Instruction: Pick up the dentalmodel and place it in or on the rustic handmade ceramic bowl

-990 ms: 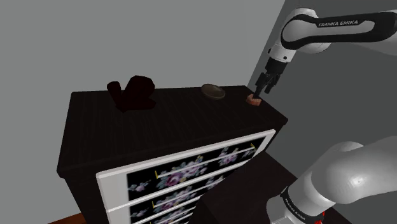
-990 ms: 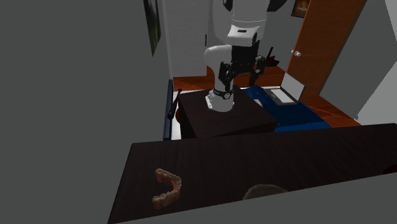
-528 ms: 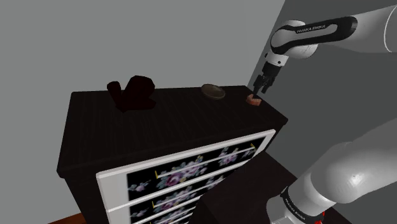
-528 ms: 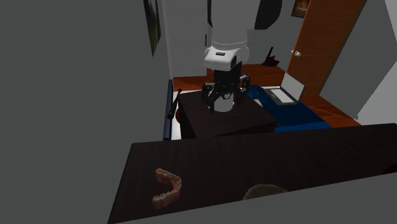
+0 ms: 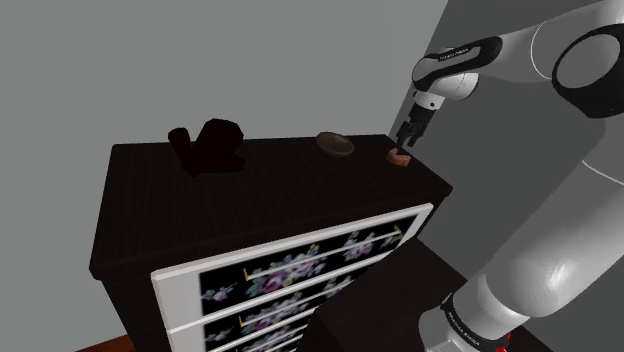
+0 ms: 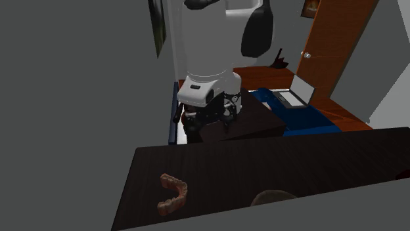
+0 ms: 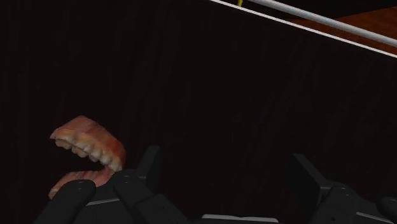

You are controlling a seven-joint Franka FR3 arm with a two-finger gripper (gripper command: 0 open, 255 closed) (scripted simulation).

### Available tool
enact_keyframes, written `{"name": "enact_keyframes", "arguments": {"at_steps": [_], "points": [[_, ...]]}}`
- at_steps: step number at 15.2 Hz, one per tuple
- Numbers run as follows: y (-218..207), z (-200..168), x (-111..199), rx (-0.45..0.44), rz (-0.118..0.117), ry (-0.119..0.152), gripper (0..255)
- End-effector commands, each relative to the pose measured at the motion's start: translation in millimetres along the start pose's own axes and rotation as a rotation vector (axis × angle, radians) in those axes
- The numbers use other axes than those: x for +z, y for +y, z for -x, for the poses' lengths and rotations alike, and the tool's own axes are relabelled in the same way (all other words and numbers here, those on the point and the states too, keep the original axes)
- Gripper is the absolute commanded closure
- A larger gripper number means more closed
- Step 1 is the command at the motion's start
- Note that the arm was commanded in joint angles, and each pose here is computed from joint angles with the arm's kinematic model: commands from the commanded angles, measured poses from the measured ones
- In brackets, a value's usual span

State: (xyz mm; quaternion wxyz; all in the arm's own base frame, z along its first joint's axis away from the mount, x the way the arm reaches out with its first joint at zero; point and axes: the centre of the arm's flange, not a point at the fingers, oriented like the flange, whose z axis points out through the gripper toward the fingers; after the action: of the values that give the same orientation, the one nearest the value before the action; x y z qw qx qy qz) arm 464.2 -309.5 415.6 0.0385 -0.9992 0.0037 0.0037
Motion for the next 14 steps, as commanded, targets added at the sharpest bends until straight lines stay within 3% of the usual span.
{"name": "enact_keyframes", "arguments": {"at_steps": [1, 10, 14], "points": [[21.8, -10.7, 11.6, -0.002, -0.002, 0.004, 0], [120.0, -63.4, 53.5, -0.004, -0.014, 0.021, 0], [122.7, -65.4, 70.6, -0.004, -0.014, 0.022, 0]]}}
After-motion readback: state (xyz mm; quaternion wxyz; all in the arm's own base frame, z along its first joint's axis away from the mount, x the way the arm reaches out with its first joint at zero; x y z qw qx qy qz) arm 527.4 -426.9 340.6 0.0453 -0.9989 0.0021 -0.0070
